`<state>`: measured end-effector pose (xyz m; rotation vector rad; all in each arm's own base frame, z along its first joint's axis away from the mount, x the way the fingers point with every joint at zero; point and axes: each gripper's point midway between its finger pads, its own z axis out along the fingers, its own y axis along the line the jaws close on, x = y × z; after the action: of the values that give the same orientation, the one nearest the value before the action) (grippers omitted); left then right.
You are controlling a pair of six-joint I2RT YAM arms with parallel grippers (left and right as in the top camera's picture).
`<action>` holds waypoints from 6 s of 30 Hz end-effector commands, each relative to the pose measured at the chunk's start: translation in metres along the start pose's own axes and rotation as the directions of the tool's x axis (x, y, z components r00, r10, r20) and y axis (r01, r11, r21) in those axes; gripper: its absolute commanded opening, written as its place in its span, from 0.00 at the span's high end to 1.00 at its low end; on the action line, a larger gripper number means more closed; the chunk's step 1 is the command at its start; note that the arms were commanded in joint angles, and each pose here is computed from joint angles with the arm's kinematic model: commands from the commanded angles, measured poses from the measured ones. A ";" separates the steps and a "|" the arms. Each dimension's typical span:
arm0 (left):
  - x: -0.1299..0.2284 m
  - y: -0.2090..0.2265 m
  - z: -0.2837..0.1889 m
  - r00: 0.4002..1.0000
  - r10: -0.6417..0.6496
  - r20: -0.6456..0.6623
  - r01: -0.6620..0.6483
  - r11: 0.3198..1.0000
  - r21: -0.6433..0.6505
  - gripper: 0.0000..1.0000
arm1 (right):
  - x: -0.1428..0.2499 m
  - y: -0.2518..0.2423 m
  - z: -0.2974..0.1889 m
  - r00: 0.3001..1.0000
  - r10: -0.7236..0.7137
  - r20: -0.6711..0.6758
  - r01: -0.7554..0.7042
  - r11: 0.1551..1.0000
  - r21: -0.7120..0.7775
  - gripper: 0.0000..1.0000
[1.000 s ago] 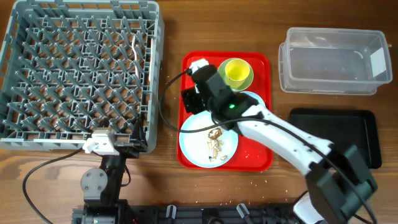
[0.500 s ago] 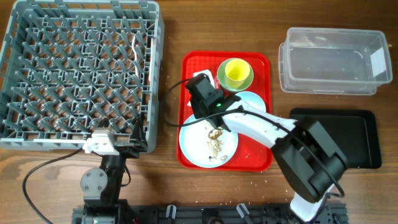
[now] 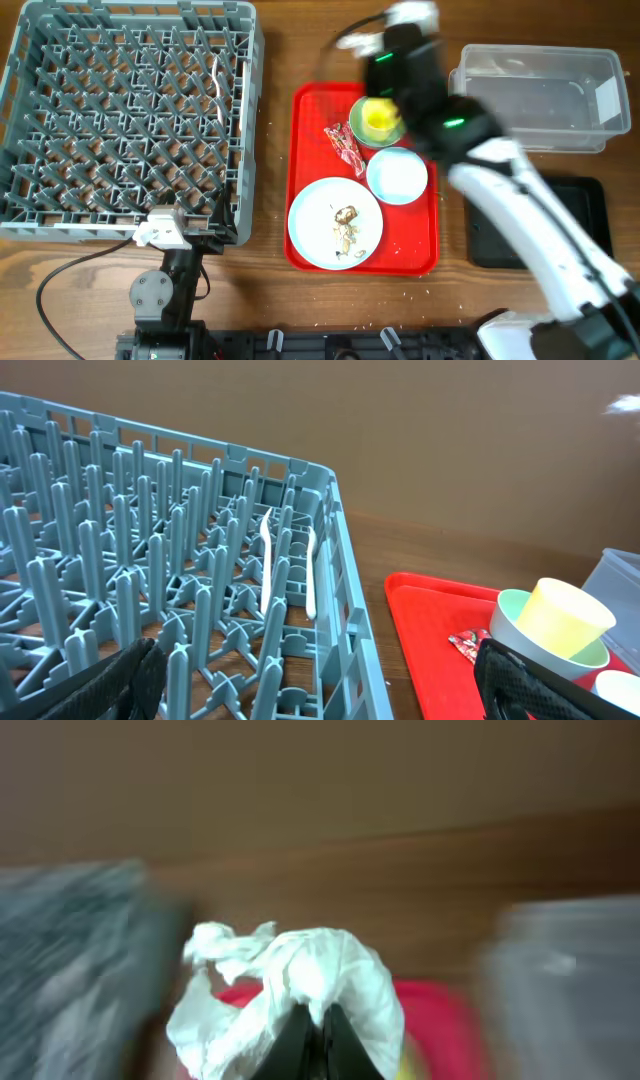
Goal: Sort waste into correct bins and load items into the dishwasher rack
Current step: 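Grasp the white tissue with the right gripper and lift toward the clear bin, then open the right gripper to drop the tissue into the clear bin, then grasp the red candy wrapper on the tray with the right gripper, then carry the wrapper to the clear bin and release it, then reach the left gripper to the yellow cup and grasp it, then carry the yellow cup into the dish rack and release it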
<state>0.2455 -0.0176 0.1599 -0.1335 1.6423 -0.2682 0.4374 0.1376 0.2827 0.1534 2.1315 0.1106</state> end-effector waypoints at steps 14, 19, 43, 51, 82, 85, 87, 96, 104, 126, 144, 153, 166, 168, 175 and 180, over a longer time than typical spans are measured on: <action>0.001 0.004 0.000 1.000 0.019 0.003 -0.019 1.000 -0.016 0.00 | 0.078 -0.030 0.060 0.911 -0.087 -0.404 -0.082 0.920 -0.383 0.00; 0.001 0.004 0.000 1.000 0.019 0.003 -0.019 1.000 -0.016 0.00 | 0.121 0.073 0.035 0.867 -0.392 -0.307 0.242 0.870 -0.429 0.00; 0.001 0.004 0.000 1.000 0.019 0.003 -0.019 1.000 -0.016 0.00 | 0.289 0.063 0.139 0.648 -0.546 -0.531 0.390 0.837 -0.385 0.32; 0.001 0.004 0.000 1.000 0.019 0.004 -0.019 1.000 -0.016 0.00 | 0.260 0.080 0.126 0.723 -0.444 -0.529 0.277 0.888 -0.367 0.96; 0.001 0.004 0.000 1.000 0.019 0.004 -0.019 1.000 -0.016 0.00 | -0.058 -0.154 -0.044 0.929 0.366 -0.045 -0.369 0.927 -0.068 0.00; 0.001 0.004 0.000 1.000 0.019 0.003 -0.019 1.000 -0.016 0.00 | -0.067 -0.169 -0.076 0.931 0.361 0.044 -0.362 0.932 0.017 0.00; 0.001 0.004 0.000 1.000 0.019 0.003 -0.019 1.000 -0.016 0.00 | -0.063 -0.194 -0.081 0.930 0.357 0.088 -0.367 0.917 0.158 0.00; -0.064 -0.068 -0.022 0.969 -0.037 0.242 -0.055 0.931 0.361 0.00 | -0.034 -0.236 -0.083 0.937 0.344 0.061 -0.337 0.845 0.416 0.00; -0.182 -0.154 -0.049 0.965 -0.003 0.261 -0.175 0.737 0.653 0.00 | -0.034 -0.236 -0.082 0.937 0.344 0.059 -0.336 0.845 0.416 0.00; 0.089 -0.355 0.187 0.558 0.686 -0.468 -0.164 0.643 0.748 0.17 | -0.034 -0.236 -0.082 0.937 0.344 0.059 -0.336 0.845 0.416 0.00; 0.141 -0.333 0.220 0.498 0.707 -0.502 -0.414 0.703 0.579 0.57 | -0.032 -0.236 -0.080 0.937 0.345 0.052 -0.334 0.844 0.419 0.00; 0.154 -0.330 0.203 0.465 0.667 -0.582 -0.315 0.739 0.595 0.89 | -0.031 -0.237 -0.078 0.937 0.346 0.047 -0.333 0.844 0.422 0.00; -0.069 -0.273 0.215 0.722 0.127 -0.681 0.268 0.855 0.444 0.96 | -0.031 -0.237 -0.078 0.937 0.346 0.047 -0.333 0.844 0.422 0.00; -0.106 -0.215 0.221 0.664 -0.019 -0.748 0.485 0.772 0.411 0.96 | -0.031 -0.237 -0.078 0.937 0.346 0.047 -0.332 0.844 0.422 0.00; -0.131 -0.022 0.217 0.425 -0.384 -0.820 0.804 0.576 0.146 0.96 | -0.031 -0.237 -0.077 0.937 0.346 0.047 -0.332 0.844 0.422 0.00; -0.106 0.031 0.220 0.266 -0.487 -0.832 0.901 0.433 0.034 0.96 | -0.031 -0.237 -0.077 0.937 0.346 0.047 -0.332 0.844 0.422 0.00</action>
<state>0.4773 0.0126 0.2511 -0.4035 2.1792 -1.5479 0.3717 -0.0993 0.3194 0.7811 2.1122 -0.1338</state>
